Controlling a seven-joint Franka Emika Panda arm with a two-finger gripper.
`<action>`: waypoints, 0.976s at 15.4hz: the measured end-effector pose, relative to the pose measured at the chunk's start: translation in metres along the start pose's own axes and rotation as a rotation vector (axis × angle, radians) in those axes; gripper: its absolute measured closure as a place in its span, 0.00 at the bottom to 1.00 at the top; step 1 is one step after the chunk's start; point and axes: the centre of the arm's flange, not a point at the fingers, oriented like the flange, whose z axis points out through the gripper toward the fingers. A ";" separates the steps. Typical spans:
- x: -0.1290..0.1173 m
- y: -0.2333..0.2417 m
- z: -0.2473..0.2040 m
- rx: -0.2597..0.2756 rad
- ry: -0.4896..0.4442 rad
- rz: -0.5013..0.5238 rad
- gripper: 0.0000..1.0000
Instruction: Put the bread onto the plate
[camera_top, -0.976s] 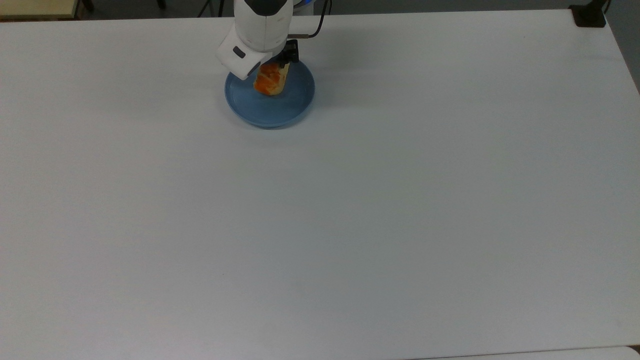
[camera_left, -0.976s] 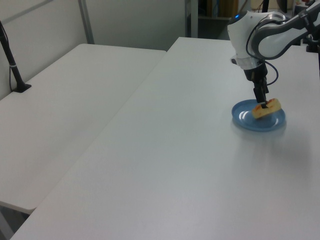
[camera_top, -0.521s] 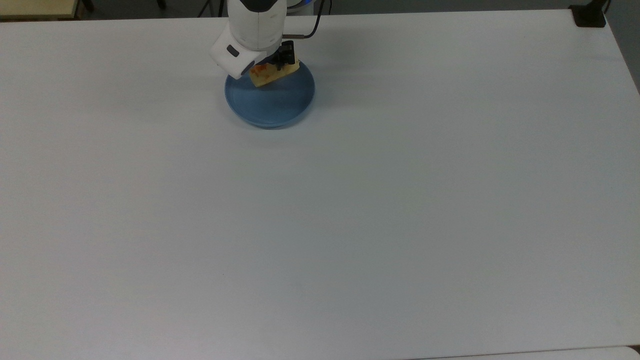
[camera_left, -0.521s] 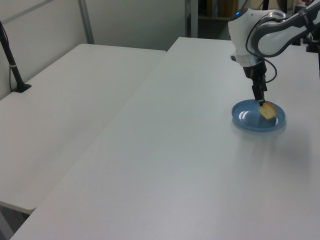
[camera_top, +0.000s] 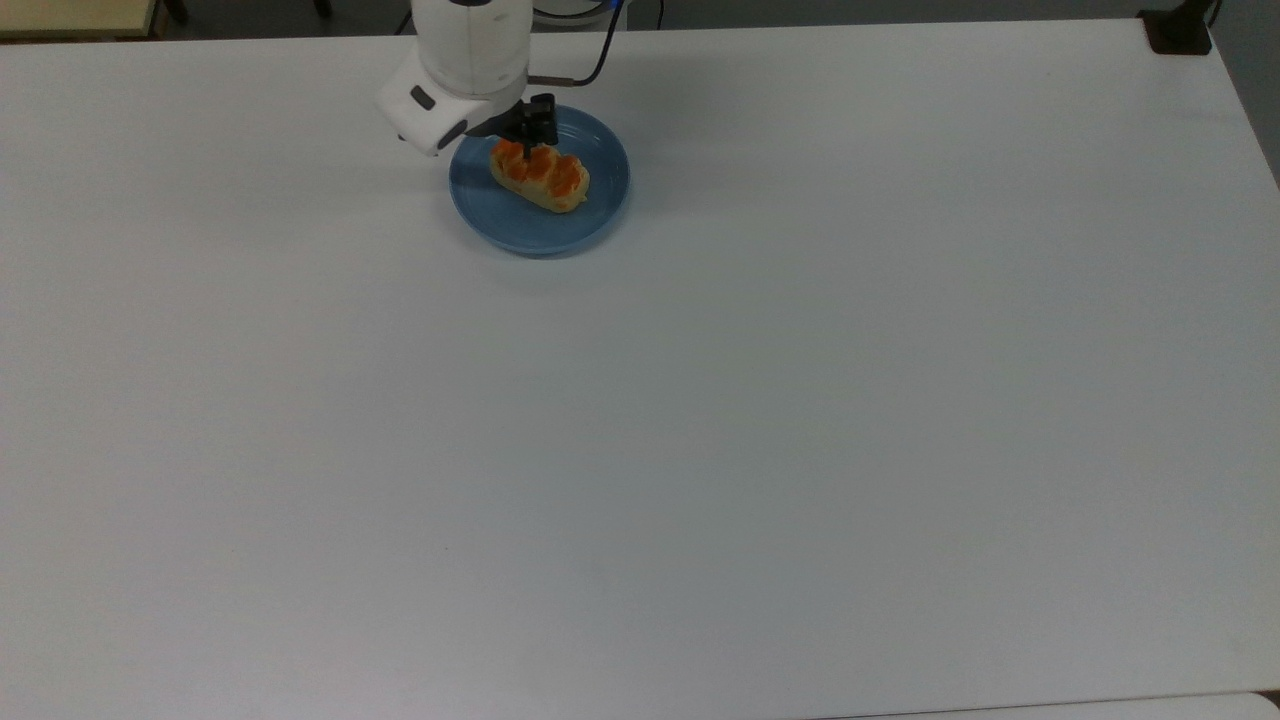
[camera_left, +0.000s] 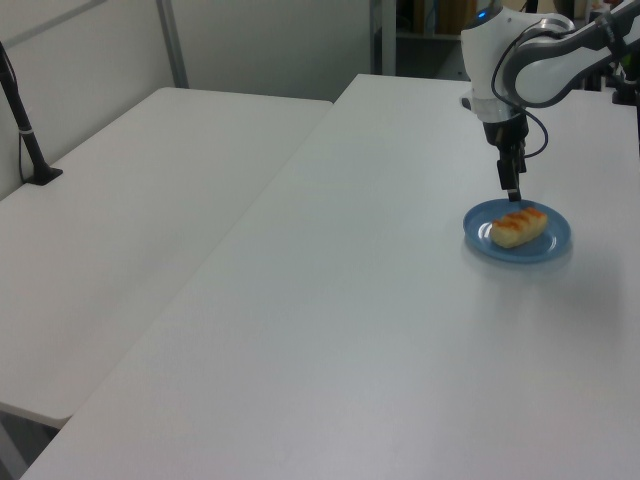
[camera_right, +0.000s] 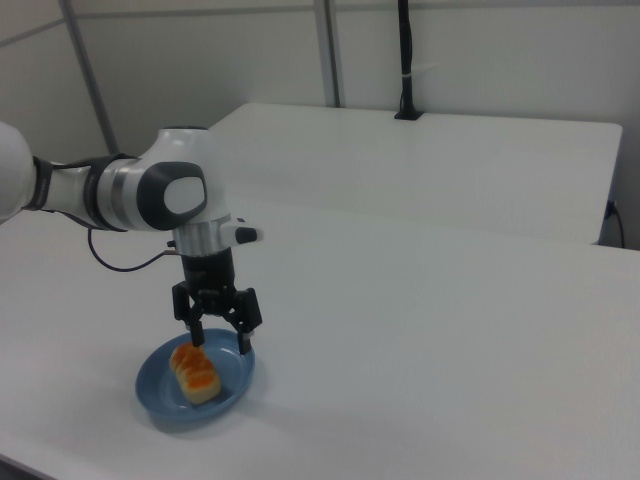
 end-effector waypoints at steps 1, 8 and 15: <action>0.000 0.007 0.001 0.000 0.006 0.010 0.00; 0.004 0.038 -0.019 0.003 0.055 0.048 0.00; -0.005 0.089 -0.189 0.149 0.271 0.206 0.00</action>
